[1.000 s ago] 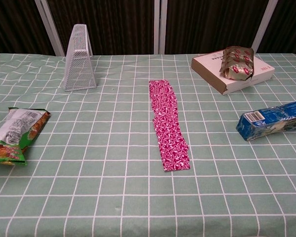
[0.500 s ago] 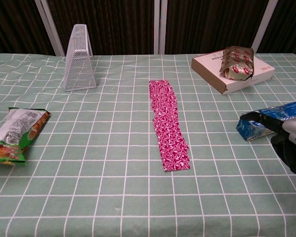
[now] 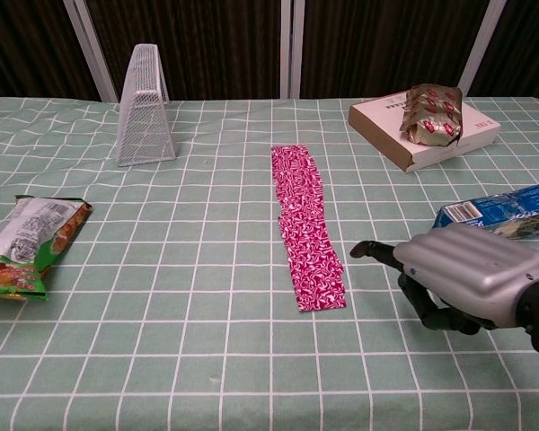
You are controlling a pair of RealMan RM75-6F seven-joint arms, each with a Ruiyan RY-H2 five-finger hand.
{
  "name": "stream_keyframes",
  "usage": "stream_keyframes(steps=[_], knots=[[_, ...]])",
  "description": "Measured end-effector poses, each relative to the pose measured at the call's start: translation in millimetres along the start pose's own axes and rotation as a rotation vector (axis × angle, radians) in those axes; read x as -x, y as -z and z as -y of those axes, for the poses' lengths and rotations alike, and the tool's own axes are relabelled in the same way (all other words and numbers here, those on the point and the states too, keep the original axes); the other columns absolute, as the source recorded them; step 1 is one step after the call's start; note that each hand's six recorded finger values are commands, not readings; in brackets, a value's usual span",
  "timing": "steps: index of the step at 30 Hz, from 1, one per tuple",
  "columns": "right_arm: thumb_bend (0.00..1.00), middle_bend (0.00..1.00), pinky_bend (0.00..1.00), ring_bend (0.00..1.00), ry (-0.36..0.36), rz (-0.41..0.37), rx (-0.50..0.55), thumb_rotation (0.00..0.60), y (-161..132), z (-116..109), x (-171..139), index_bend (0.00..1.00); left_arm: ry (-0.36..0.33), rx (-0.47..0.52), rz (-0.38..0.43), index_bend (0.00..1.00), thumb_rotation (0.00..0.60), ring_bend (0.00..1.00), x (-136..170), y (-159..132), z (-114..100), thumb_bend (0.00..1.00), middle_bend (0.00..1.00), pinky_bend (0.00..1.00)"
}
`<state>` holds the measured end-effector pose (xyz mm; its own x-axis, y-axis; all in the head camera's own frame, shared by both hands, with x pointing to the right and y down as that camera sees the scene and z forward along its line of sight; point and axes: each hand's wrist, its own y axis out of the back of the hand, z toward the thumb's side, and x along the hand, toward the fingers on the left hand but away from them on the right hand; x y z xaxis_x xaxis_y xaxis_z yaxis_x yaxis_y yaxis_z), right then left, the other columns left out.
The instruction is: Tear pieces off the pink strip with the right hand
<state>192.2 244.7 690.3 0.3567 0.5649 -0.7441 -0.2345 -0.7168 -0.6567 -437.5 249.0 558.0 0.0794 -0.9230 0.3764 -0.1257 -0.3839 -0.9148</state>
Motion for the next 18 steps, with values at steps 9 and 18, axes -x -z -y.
stream_keyframes(steps=[9,18], knots=[[1.0,0.89,0.69,0.76,-0.043,-0.011,-0.015,0.6,-21.1,5.9,11.1,0.12,0.006,0.002,-0.008,0.06,0.497,0.0,0.0,3.9,0.8,0.01,0.01,0.09],[1.0,0.89,0.69,0.76,-0.061,0.028,-0.04,0.6,-19.8,11.8,13.8,0.12,0.009,0.008,-0.016,0.06,0.498,0.0,0.0,7.8,2.3,0.01,0.01,0.09]])
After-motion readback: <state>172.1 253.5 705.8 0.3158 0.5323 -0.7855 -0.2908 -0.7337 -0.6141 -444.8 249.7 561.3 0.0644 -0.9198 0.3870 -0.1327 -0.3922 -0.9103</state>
